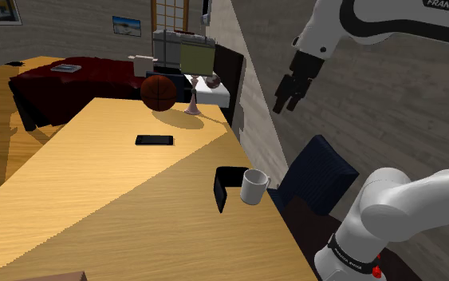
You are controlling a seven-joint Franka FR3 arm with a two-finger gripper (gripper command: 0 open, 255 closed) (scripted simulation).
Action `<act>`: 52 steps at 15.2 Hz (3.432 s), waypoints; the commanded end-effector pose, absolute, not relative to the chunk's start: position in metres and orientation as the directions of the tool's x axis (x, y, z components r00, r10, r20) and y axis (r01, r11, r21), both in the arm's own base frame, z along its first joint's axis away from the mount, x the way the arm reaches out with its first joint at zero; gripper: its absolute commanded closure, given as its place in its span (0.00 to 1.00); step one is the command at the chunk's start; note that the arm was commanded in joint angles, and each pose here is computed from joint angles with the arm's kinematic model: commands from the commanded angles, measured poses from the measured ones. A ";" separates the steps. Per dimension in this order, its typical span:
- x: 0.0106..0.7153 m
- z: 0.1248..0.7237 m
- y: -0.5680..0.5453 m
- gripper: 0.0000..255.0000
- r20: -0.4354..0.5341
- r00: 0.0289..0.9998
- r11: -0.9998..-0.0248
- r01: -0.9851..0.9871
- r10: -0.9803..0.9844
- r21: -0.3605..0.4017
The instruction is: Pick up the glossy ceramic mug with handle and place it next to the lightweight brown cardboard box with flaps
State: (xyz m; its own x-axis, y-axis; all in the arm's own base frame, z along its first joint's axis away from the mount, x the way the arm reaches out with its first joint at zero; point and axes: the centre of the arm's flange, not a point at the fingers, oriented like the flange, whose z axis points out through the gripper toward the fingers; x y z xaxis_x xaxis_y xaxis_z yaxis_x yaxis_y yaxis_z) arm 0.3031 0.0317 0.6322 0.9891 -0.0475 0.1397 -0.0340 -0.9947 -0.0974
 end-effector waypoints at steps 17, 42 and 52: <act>0.333 0.430 0.100 0.00 0.062 0.997 -0.998 -0.056 -0.054 0.025; 0.339 0.349 0.108 1.00 0.047 0.997 -0.997 -0.059 -0.057 0.049; 0.339 0.381 0.108 1.00 0.047 0.997 -0.997 -0.059 -0.057 0.049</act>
State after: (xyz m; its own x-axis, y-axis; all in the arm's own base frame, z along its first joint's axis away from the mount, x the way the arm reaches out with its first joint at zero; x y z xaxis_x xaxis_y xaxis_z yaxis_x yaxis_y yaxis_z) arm 0.3386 0.1070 0.3750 0.9973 -0.0566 0.0477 -0.0589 -0.9971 0.0487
